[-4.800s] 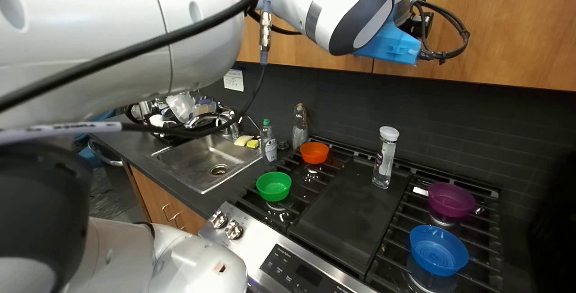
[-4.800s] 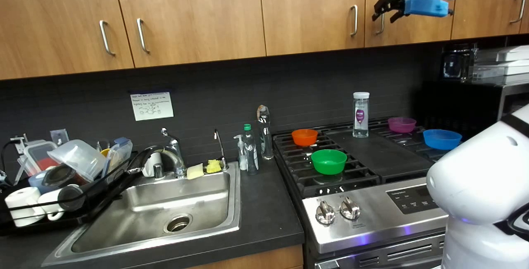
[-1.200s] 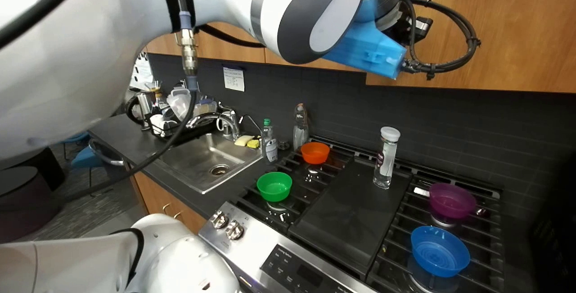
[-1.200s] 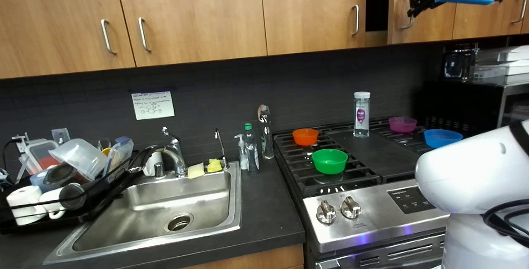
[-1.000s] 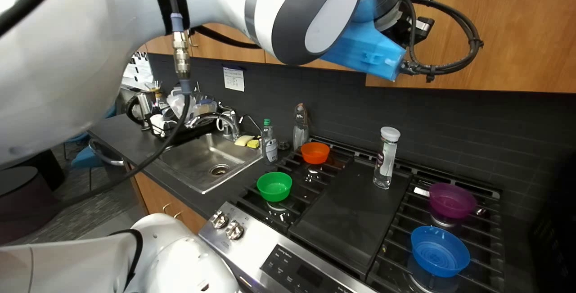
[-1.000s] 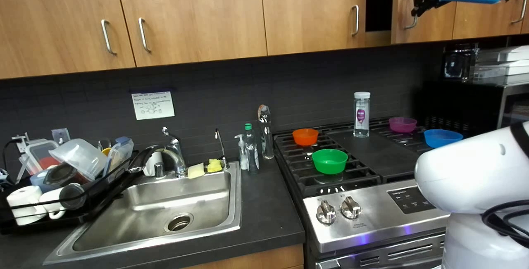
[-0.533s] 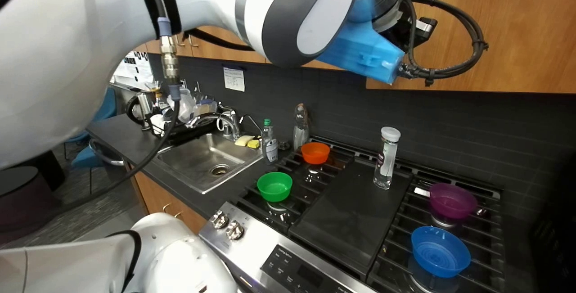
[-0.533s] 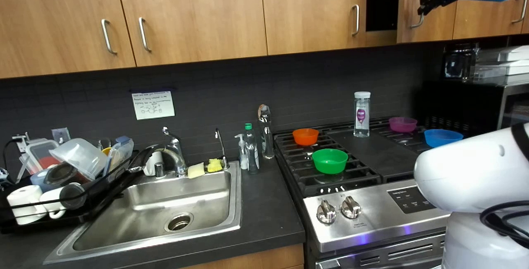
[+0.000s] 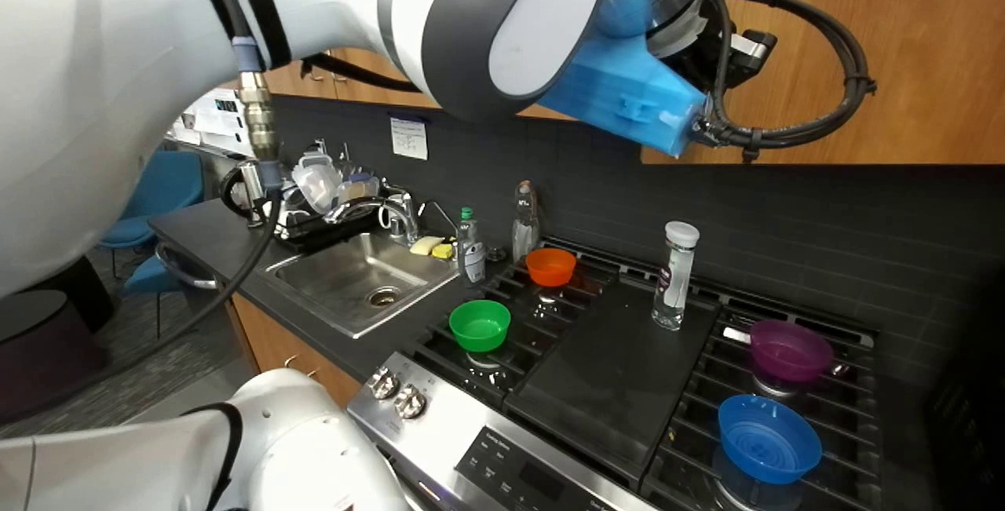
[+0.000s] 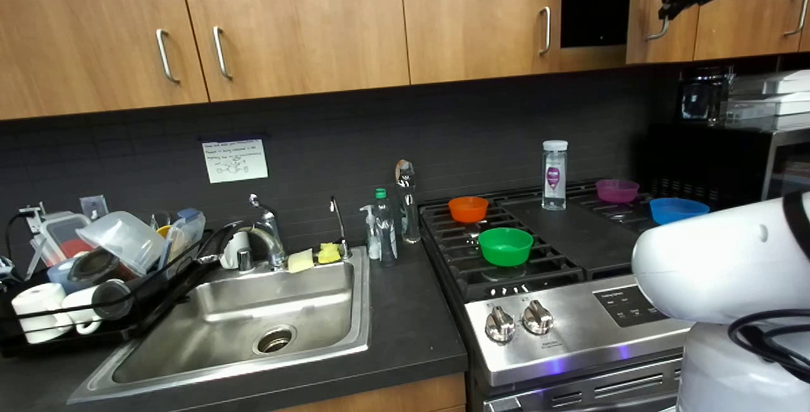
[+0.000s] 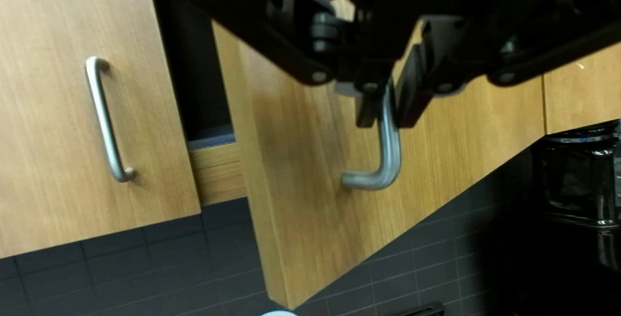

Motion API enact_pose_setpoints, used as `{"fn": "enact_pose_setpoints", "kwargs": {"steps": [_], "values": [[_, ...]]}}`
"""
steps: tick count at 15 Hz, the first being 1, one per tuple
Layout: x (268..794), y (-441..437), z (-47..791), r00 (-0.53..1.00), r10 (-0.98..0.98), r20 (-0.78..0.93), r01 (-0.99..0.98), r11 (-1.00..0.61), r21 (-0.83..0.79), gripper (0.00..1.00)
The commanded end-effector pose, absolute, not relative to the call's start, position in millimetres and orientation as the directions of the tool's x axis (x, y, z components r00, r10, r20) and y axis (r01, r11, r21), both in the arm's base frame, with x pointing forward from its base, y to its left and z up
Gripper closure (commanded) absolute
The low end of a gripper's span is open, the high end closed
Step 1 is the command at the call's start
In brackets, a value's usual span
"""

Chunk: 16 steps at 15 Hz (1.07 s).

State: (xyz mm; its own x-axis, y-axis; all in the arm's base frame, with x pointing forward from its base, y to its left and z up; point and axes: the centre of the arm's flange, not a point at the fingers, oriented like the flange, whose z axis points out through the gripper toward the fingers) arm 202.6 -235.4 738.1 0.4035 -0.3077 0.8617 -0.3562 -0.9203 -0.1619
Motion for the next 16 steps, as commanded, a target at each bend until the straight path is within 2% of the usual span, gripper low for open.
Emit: {"fn": "enact_pose_setpoints", "kwargs": {"steps": [1, 16], "values": [[188.5, -275.3, 730.8, 0.377, -0.366, 0.851, -0.478, -0.864, -0.159, 0.96], [185.3, -294.7, 737.8, 0.359, -0.38, 0.853, -0.59, -0.8, -0.108, 0.96]]}}
